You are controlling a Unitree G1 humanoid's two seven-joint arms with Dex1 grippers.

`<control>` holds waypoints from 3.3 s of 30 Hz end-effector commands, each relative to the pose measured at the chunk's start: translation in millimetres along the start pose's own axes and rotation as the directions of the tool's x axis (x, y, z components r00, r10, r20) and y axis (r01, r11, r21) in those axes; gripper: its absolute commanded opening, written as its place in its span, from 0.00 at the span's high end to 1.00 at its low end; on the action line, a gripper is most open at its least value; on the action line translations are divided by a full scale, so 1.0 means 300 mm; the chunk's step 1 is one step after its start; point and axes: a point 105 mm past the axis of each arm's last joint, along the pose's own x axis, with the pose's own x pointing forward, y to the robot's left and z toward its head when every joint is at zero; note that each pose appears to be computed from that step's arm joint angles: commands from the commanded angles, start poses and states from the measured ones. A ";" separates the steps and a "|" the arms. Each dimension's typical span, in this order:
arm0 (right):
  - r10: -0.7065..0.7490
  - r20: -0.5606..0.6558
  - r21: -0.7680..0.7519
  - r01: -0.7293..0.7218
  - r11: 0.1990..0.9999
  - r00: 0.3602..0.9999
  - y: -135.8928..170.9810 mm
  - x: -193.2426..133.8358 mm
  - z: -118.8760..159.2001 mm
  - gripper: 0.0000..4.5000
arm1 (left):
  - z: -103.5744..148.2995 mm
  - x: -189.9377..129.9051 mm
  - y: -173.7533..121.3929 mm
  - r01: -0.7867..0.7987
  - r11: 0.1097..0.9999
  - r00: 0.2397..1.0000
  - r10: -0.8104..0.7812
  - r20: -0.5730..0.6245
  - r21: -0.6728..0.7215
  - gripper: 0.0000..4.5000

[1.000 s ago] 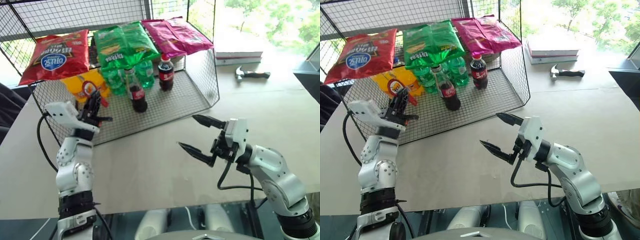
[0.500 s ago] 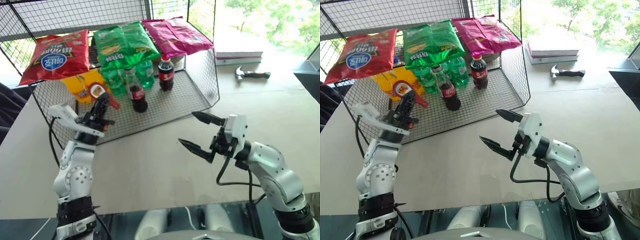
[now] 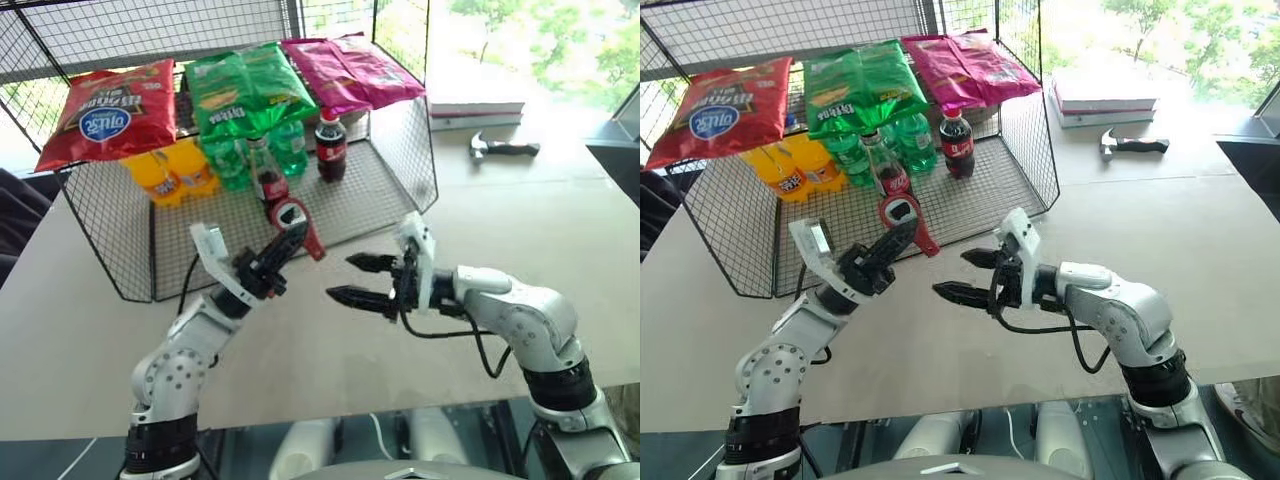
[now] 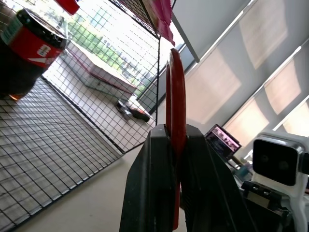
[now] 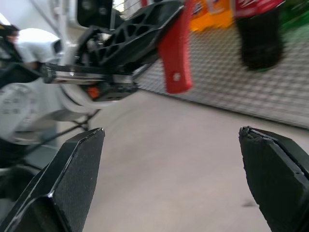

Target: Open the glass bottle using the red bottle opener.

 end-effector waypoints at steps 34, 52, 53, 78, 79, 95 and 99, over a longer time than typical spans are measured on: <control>0.282 -0.087 0.161 -0.266 0.950 0.955 0.112 0.044 -0.005 0.58 | -0.054 -0.004 -0.106 0.187 0.971 0.969 -0.207 -0.135 -0.147 1.00; 0.289 -0.014 0.170 -0.282 0.944 0.957 0.117 0.059 0.036 0.74 | -0.075 -0.011 -0.117 0.194 0.964 0.964 -0.222 -0.147 -0.180 1.00; 0.291 -0.008 0.173 -0.285 0.943 0.957 0.118 0.058 0.037 0.87 | -0.076 -0.012 -0.120 0.196 0.962 0.963 -0.225 -0.146 -0.188 1.00; -0.154 0.034 0.069 0.152 0.986 0.987 -0.118 -0.062 -0.034 1.00 | -0.036 -0.036 -0.076 0.117 0.990 0.982 -0.127 -0.139 -0.075 0.03; -0.208 0.057 0.043 0.206 0.978 0.976 -0.142 -0.078 -0.030 1.00 | -0.038 -0.040 -0.063 0.092 0.995 0.985 -0.096 -0.145 -0.037 0.03; -0.573 0.331 -0.193 0.649 0.736 0.749 -0.299 -0.216 0.047 1.00 | 0.112 -0.012 0.175 -0.322 0.663 0.941 0.300 0.154 0.676 0.03; -0.561 0.364 -0.212 0.652 0.728 0.744 -0.285 -0.205 0.065 1.00 | 0.153 0.016 0.215 -0.379 0.562 0.919 0.321 0.228 0.735 0.03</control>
